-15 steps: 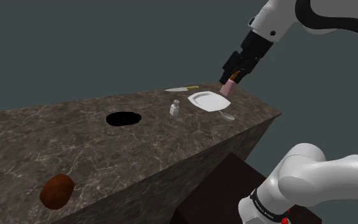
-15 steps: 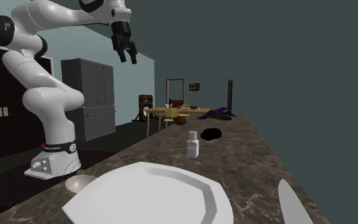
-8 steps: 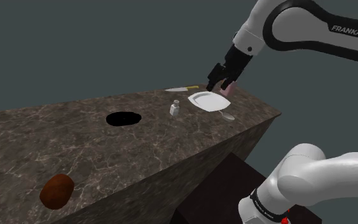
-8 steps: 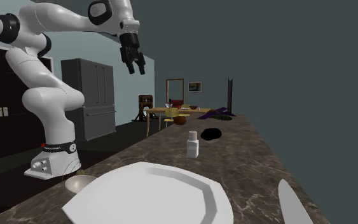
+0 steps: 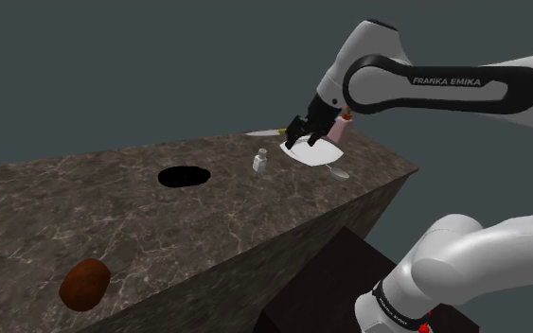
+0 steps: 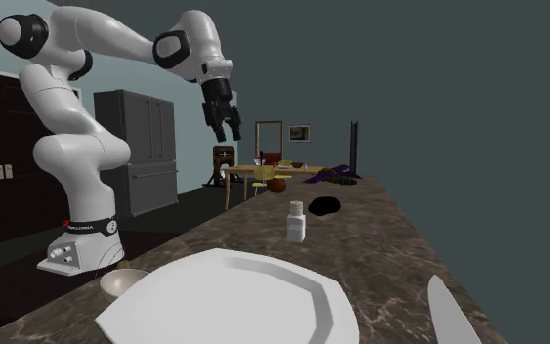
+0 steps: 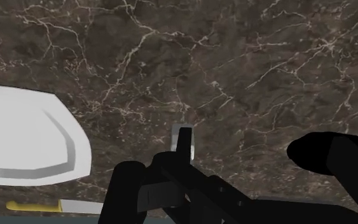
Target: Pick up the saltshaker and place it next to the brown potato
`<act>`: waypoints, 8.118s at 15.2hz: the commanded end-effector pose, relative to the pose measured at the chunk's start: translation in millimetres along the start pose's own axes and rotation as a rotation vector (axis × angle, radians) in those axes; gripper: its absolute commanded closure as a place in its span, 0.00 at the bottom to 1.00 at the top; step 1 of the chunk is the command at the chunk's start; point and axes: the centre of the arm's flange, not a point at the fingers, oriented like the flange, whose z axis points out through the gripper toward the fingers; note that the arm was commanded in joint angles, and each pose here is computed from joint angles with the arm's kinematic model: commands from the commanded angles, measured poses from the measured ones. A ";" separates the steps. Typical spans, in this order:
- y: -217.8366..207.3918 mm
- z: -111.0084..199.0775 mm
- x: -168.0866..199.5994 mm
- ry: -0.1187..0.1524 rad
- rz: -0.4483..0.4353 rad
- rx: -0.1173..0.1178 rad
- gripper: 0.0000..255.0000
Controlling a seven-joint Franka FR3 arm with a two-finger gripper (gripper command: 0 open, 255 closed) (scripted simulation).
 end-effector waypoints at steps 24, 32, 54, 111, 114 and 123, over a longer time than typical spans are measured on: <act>44.2 240.5 116.2 0.108 0.107 -0.084 0.00; 45.0 248.7 117.1 0.108 0.107 -0.084 0.00; 40.8 192.5 131.2 0.108 0.107 -0.084 1.00; -385.7 62.2 -66.0 0.108 0.107 -0.084 1.00; -420.6 60.0 -84.6 0.108 0.107 -0.084 1.00; -442.0 94.2 -106.4 0.108 0.107 -0.084 1.00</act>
